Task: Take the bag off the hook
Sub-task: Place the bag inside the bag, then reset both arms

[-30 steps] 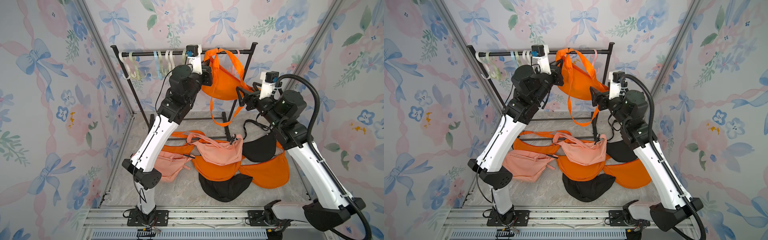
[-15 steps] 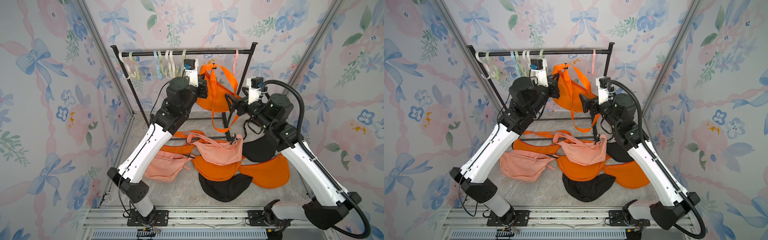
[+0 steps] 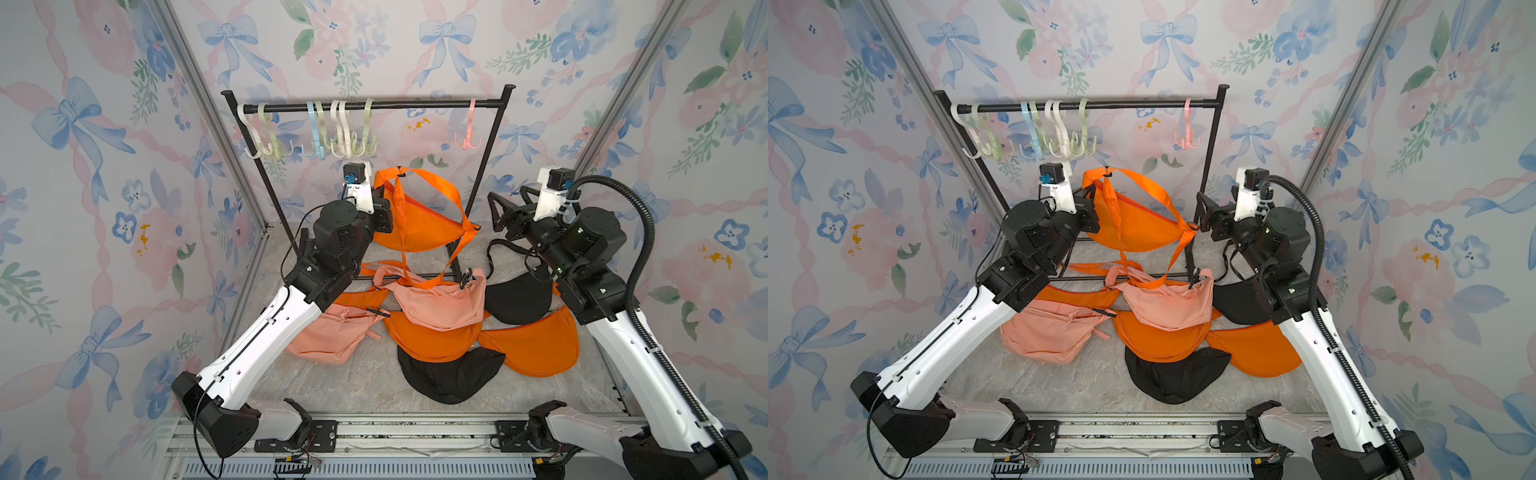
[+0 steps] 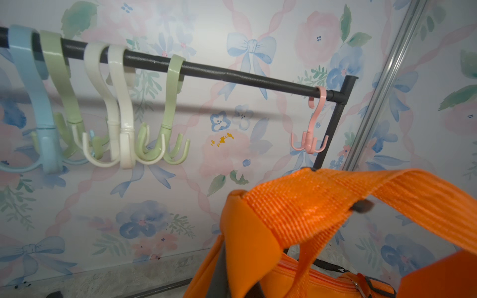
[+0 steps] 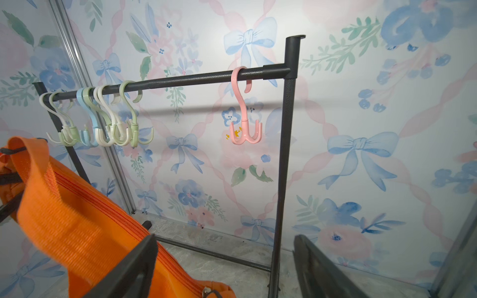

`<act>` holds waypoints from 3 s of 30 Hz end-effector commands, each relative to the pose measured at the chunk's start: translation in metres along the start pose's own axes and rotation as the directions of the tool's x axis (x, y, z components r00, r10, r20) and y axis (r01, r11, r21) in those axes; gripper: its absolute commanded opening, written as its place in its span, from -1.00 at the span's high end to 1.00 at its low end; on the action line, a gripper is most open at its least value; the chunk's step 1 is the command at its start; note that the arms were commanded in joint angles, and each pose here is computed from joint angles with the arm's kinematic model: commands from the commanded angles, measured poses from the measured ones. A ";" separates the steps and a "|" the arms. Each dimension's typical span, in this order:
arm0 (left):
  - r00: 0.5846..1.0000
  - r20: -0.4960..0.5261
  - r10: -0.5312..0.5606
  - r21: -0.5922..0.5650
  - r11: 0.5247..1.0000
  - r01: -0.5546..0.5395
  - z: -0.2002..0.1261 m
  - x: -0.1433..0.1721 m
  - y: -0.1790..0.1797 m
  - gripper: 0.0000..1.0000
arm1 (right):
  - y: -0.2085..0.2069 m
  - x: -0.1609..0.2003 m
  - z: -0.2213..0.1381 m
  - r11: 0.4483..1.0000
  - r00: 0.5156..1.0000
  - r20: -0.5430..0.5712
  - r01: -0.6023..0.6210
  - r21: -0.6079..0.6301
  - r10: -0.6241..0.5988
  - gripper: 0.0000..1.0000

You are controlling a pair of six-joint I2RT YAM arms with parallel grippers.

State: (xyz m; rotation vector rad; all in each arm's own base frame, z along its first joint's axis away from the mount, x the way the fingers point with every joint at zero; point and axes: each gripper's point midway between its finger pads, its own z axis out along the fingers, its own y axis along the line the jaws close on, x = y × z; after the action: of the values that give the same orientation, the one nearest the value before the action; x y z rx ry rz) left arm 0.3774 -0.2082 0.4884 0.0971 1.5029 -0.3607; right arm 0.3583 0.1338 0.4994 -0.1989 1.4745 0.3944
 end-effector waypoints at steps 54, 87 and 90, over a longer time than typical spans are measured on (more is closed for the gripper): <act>0.557 -0.537 -0.634 -0.754 0.657 0.020 -0.240 0.289 0.211 1.00 | 0.143 0.229 -0.078 0.964 0.851 -0.525 -0.143 -0.226 0.003 -0.94; 0.928 -0.356 0.112 -0.460 0.843 -0.278 -0.086 0.304 0.243 -0.95 | -0.169 0.363 -0.059 0.822 0.859 -0.510 0.317 0.472 -0.039 -0.93; 0.930 -0.355 0.098 -0.404 0.881 -0.247 -0.089 0.331 0.246 -0.95 | -0.175 0.367 -0.047 0.835 0.877 -0.477 0.305 0.458 -0.059 -0.93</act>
State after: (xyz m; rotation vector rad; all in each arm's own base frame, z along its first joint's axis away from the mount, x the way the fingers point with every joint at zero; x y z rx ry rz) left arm 0.3634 -0.0025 0.1042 -0.1593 1.9749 0.2162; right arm 0.3740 0.0054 0.0850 0.0075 2.1034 -0.2750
